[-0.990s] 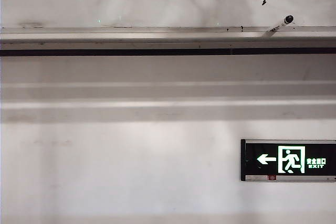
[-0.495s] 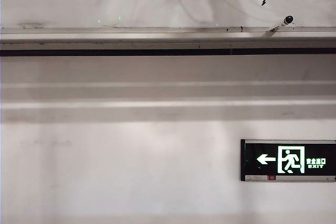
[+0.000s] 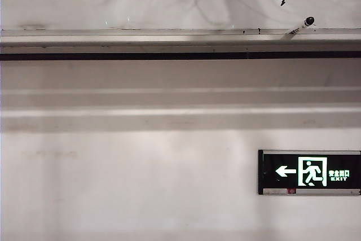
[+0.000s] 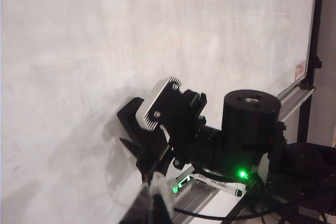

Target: Wipe the whiteboard clean using the black magnetic whiteboard eraser attached to the whiteboard.

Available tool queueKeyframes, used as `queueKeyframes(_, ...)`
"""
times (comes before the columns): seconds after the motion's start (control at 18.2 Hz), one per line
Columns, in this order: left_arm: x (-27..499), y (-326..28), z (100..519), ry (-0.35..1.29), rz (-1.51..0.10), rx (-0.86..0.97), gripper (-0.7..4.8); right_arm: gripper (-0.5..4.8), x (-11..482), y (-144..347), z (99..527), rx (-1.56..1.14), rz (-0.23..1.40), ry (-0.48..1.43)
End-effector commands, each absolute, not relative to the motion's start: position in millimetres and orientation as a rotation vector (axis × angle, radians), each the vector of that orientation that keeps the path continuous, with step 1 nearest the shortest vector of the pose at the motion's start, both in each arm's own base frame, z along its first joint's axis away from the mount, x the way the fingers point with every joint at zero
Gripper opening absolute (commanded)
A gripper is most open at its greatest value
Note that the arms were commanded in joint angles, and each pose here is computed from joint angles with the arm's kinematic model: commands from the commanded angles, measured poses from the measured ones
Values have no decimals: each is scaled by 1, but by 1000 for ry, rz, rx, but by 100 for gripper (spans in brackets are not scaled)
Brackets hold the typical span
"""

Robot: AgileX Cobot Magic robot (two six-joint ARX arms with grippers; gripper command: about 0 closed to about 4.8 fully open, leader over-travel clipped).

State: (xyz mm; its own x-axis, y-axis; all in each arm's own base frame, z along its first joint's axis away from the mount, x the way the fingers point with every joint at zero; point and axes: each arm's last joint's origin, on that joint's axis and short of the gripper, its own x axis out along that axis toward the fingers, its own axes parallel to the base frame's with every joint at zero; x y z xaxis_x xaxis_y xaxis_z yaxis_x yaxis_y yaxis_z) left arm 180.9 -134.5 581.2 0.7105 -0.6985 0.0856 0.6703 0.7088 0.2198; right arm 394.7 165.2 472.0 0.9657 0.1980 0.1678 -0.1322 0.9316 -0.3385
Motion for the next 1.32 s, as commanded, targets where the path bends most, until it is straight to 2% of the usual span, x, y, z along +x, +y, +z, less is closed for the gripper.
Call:
queueKeyframes(0.06,179,-133,584,-193,-767,168,-6,386,397,164,469,-335,155,-176)
queueKeyframes(0.17,179,-133,584,-192,-767,168,-6,236,397,162,468,-335,106,-156)
queueKeyframes(0.22,179,-133,584,-192,-768,168,-6,190,399,163,466,-337,107,-149)
queueKeyframes(0.28,179,-133,584,-193,-767,168,-6,165,400,163,464,-340,101,-144)
queueKeyframes(0.5,179,-133,584,-192,-767,168,-6,145,401,163,468,-320,81,-197)
queueKeyframes(0.94,178,-134,584,-194,-793,167,-6,146,387,160,505,-260,52,-347)
queueKeyframes(1.32,178,-134,584,-188,-794,167,-6,147,381,163,515,-226,77,-458)
